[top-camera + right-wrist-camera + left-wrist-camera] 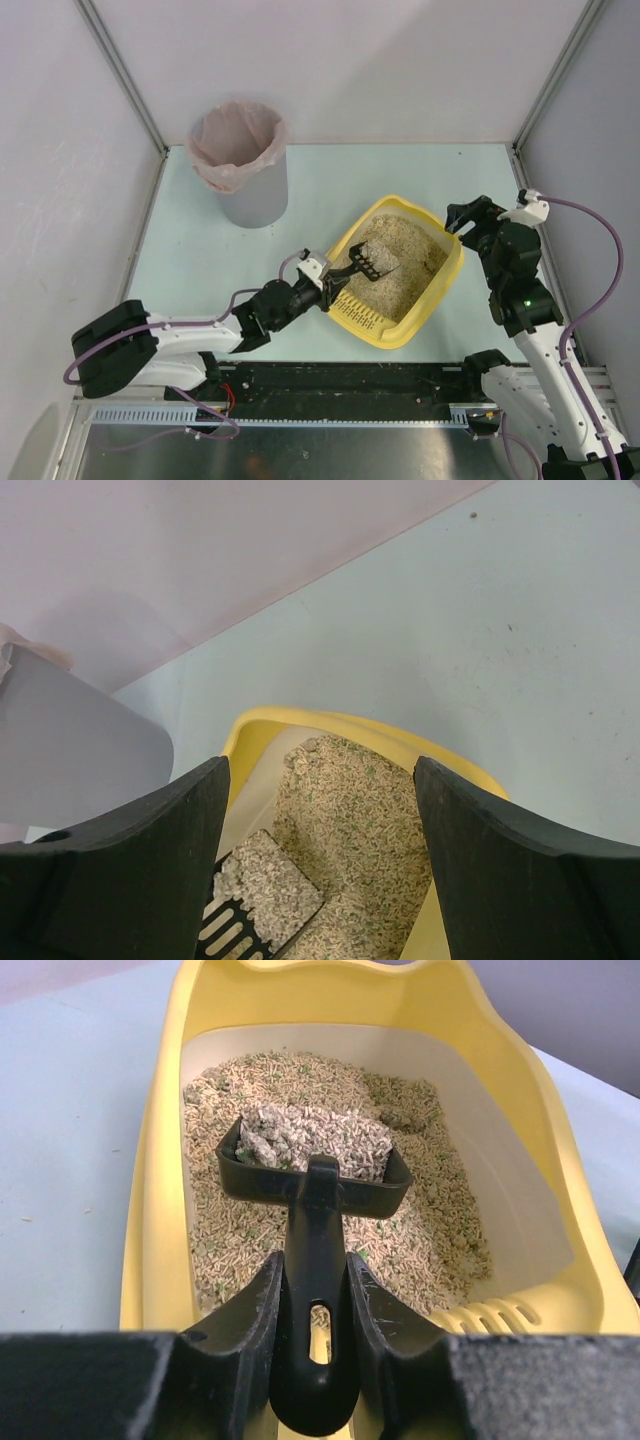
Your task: Clean the litter box
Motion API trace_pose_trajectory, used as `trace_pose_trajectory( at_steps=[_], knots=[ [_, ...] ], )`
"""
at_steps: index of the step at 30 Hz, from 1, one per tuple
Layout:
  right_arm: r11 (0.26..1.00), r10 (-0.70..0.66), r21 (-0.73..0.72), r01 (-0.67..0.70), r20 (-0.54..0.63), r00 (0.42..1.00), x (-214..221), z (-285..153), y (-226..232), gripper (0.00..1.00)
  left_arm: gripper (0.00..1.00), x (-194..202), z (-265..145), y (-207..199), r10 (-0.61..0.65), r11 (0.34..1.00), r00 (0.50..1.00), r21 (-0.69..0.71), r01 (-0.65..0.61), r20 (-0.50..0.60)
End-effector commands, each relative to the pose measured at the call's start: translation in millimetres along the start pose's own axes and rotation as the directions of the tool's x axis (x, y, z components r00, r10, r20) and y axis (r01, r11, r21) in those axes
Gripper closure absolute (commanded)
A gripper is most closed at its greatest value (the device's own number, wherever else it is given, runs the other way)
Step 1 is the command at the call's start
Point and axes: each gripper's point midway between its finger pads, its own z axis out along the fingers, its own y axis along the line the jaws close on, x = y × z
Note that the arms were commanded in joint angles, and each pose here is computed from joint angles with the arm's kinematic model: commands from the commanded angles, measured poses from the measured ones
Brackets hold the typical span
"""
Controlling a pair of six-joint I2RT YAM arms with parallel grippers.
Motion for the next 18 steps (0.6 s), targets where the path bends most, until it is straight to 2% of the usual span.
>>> trace_pose_trajectory(
  at_steps=[1,8,11,14,16,18],
  knots=[
    [0.999,0.021,-0.027,-0.020,0.050,0.999,-13.4,-3.5,6.5,0.21,1.00,-42.9,-11.2,-2.2,-0.013,1.000,0.988,0.011,0.012,0.152],
    [1.000,0.021,-0.020,-0.020,0.051,0.998,-13.6,-3.7,4.8,0.21,1.00,-52.6,-23.1,4.2,-0.010,1.000,0.981,-0.006,0.011,0.194],
    [0.999,0.025,-0.025,-0.023,0.058,0.998,-15.7,-6.1,5.6,0.21,1.00,-56.5,-26.2,-11.6,0.004,0.996,0.980,0.085,-0.021,0.200],
    [0.999,0.028,-0.029,-0.026,0.061,0.998,-16.8,-7.0,6.6,0.21,1.00,-55.4,-31.0,-1.9,-0.003,0.999,0.978,0.042,-0.006,0.207],
    [0.999,0.032,-0.029,-0.030,0.059,0.998,-16.4,-6.7,6.8,0.21,1.00,-61.3,-30.2,-12.3,-0.009,0.995,0.977,0.101,-0.013,0.214],
    [0.999,0.031,-0.030,-0.030,0.057,0.998,-15.5,-5.8,6.9,0.21,1.00,-65.8,-30.3,-10.4,-0.031,0.996,0.976,0.084,0.013,0.216]
  ],
)
